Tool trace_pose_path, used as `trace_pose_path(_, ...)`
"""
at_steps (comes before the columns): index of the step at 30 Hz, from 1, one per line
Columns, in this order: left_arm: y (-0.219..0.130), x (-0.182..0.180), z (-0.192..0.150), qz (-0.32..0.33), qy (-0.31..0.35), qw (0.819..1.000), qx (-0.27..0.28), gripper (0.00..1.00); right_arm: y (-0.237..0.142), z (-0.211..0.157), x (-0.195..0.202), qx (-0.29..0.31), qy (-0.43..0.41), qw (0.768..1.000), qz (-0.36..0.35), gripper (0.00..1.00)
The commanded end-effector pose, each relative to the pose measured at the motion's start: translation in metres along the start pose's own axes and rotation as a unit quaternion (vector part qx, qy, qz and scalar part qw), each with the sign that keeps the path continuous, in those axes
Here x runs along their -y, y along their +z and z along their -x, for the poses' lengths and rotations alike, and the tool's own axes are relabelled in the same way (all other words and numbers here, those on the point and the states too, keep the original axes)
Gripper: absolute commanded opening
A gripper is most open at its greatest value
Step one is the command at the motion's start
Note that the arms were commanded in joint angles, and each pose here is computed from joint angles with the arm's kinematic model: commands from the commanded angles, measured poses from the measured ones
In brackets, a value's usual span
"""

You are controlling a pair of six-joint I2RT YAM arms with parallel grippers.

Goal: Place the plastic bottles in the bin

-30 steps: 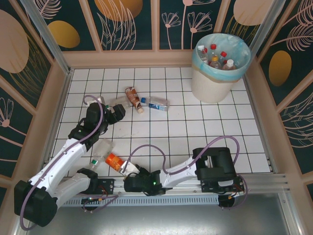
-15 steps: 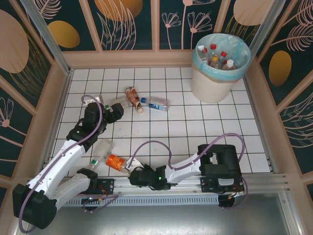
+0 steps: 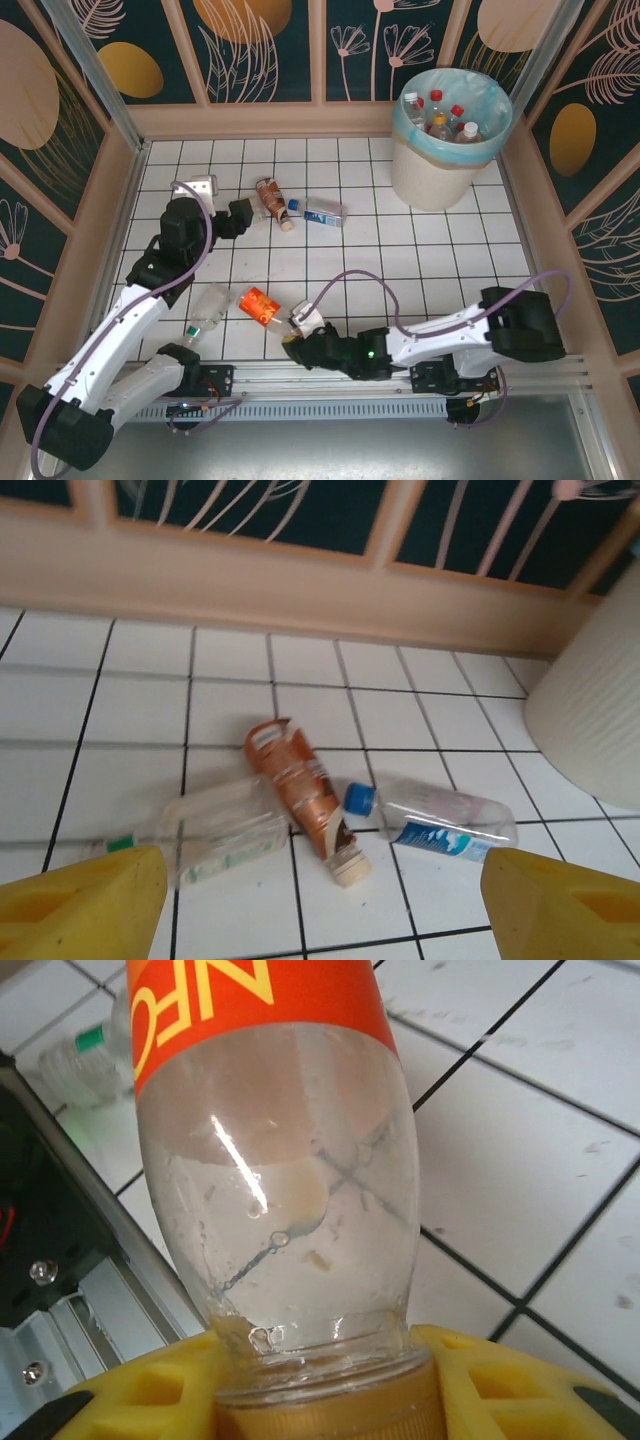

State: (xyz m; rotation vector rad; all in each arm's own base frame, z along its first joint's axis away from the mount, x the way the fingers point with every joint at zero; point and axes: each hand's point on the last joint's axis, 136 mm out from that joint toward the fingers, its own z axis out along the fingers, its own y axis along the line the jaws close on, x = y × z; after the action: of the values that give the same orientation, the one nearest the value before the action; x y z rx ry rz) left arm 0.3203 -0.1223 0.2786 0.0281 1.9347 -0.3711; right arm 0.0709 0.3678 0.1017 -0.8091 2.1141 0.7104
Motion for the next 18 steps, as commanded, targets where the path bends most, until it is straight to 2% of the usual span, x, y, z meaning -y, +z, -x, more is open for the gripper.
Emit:
trace_pose_path(1, -0.009, 0.045, 0.037, -0.048, 0.126, 0.99, 0.051, 0.82, -0.021, 0.01, 0.031, 0.035, 0.036, 0.998, -0.038, 0.32)
trace_pose_path(5, -0.019, 0.085, 0.045, -0.106, 0.191, 0.974, 0.06, 0.82, -0.04, 0.01, 0.047, 0.053, 0.061, 0.996, -0.032, 0.3)
trace_pose_path(8, -0.035, 0.102, 0.034, -0.161, 0.234, 0.956, 0.078, 0.82, -0.05, 0.014, 0.052, 0.058, 0.064, 0.996, -0.024, 0.3)
trace_pose_path(13, -0.051, 0.112, 0.0, -0.22, 0.331, 0.912, 0.1, 0.84, -0.062, 0.021, 0.048, 0.048, 0.055, 0.997, -0.013, 0.3)
trace_pose_path(16, -0.061, 0.108, -0.005, -0.221, 0.373, 0.895, 0.104, 0.86, -0.068, 0.021, 0.046, 0.029, 0.058, 0.998, 0.0, 0.3)
trace_pose_path(18, -0.066, 0.102, -0.005, -0.209, 0.39, 0.89, 0.11, 0.86, -0.071, 0.022, 0.049, 0.009, 0.073, 0.997, 0.005, 0.3)
